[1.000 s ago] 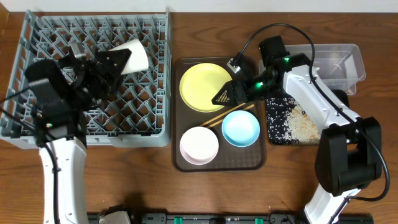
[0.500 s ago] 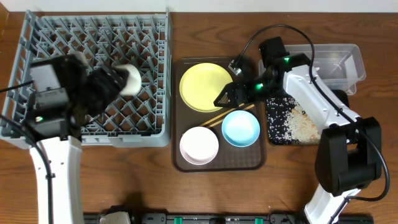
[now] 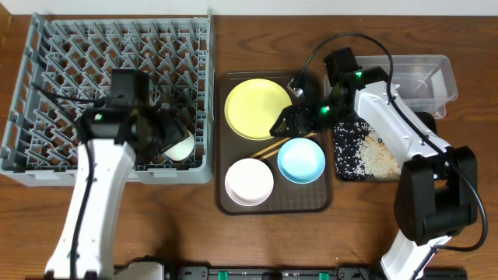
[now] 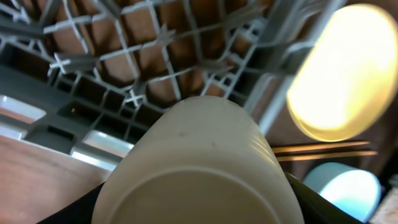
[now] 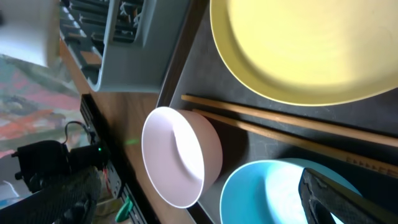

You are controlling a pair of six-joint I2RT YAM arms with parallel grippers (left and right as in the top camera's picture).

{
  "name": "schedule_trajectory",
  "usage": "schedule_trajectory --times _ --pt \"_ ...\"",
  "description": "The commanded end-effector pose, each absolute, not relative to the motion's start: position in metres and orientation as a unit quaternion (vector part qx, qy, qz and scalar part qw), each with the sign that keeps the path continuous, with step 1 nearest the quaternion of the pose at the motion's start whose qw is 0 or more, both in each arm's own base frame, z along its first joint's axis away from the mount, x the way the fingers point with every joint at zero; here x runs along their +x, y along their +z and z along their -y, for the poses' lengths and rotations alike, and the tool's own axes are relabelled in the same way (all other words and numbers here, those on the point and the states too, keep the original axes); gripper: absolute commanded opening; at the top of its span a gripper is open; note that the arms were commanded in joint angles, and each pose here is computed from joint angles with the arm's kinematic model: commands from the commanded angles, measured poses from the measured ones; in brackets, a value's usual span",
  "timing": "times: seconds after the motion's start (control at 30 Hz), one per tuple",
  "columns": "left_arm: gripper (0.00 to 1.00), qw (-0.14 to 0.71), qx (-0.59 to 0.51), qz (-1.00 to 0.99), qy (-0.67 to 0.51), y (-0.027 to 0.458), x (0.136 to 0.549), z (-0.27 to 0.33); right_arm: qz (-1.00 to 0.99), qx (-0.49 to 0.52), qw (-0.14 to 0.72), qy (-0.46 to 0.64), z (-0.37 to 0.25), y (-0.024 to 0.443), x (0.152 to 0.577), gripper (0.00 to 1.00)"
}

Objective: Sort waste into correct bins and load items into the dishwasher
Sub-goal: 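Lower the cup into the rack's front-right slots and release it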

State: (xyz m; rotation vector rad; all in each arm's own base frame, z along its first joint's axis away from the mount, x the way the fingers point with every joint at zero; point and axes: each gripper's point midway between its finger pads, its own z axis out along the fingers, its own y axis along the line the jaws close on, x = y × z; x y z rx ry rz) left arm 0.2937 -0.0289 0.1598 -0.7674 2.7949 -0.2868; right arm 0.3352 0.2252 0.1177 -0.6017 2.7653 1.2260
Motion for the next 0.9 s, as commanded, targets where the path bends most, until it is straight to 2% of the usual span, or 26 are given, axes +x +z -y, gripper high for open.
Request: schedule_trajectory --times 0.0,0.53,0.6,0.67,0.87 --pt "0.35 0.106 -0.249 -0.959 -0.079 0.155 0.297 0.028 -0.893 -0.204 0.036 0.398 -0.225 0.12 0.337 0.99" --pt "0.36 0.088 -0.223 -0.97 0.037 0.122 0.301 0.026 -0.892 -0.212 0.037 0.398 -0.225 0.12 0.336 0.99" --pt "0.47 0.086 -0.223 -0.97 0.038 0.12 0.301 0.026 -0.892 -0.212 0.037 0.398 -0.225 0.12 0.336 0.99" --pt "0.64 0.085 -0.223 -0.97 0.038 0.119 0.301 0.026 -0.892 -0.212 0.037 0.398 -0.225 0.12 0.336 0.99" --pt "0.68 0.085 -0.223 -0.97 0.038 0.119 0.301 0.027 -0.892 -0.213 0.038 0.398 -0.225 0.12 0.336 0.99"
